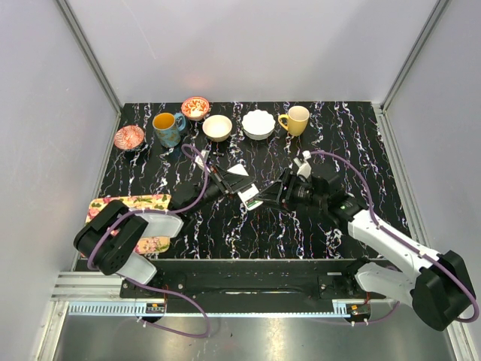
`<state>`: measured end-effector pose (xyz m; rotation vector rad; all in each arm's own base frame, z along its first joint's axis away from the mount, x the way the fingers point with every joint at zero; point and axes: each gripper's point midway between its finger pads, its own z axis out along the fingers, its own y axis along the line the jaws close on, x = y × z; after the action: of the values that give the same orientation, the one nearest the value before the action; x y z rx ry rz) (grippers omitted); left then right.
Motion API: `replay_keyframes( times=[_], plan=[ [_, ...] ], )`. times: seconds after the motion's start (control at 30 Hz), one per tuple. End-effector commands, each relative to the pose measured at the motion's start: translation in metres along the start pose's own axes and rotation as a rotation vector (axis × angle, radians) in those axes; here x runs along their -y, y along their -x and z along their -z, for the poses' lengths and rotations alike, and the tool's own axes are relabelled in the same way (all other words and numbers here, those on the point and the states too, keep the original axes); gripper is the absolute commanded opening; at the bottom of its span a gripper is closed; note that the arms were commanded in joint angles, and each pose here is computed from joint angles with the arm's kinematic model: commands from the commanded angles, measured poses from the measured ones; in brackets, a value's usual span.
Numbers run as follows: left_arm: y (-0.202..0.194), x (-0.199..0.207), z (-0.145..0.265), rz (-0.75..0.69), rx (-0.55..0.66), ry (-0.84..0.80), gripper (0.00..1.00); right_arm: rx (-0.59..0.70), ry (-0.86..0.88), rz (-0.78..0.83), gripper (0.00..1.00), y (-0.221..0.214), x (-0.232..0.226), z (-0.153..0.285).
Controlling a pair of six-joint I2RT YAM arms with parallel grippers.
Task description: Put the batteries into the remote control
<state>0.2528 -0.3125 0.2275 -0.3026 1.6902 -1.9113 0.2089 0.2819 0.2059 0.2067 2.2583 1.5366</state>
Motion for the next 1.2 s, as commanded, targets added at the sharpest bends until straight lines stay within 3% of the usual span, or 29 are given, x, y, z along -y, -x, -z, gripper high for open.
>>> replay_keyframes(
  times=[0.0,0.13,0.23,0.4,0.53,0.67,0.83,1.17],
  plan=[
    [0.012,0.067,0.010,-0.126,0.061,-0.261,0.00,0.094,0.039,0.091,0.65,0.025,-0.029,0.017],
    [0.022,0.069,0.020,-0.139,0.081,-0.259,0.00,0.187,-0.006,0.142,0.76,0.056,-0.035,0.044],
    [0.026,0.070,0.028,-0.152,0.088,-0.252,0.00,0.224,-0.062,0.196,0.78,0.072,-0.035,0.058],
    [0.023,0.056,0.042,-0.160,0.072,-0.180,0.00,0.330,-0.500,0.268,0.73,0.110,0.044,0.071],
    [0.012,0.047,0.051,-0.173,0.029,-0.138,0.00,0.265,-0.778,0.324,0.70,0.121,0.116,0.066],
    [-0.002,0.030,0.059,-0.177,-0.030,-0.056,0.00,0.158,-0.874,0.417,0.77,0.121,0.142,0.052],
    [-0.005,0.015,0.071,-0.238,-0.036,0.053,0.00,0.083,-0.919,0.481,0.86,0.128,0.156,0.027],
    [-0.006,-0.007,0.082,-0.162,-0.019,0.125,0.00,-0.029,-0.978,0.549,0.87,0.133,0.177,-0.019]
  ],
)
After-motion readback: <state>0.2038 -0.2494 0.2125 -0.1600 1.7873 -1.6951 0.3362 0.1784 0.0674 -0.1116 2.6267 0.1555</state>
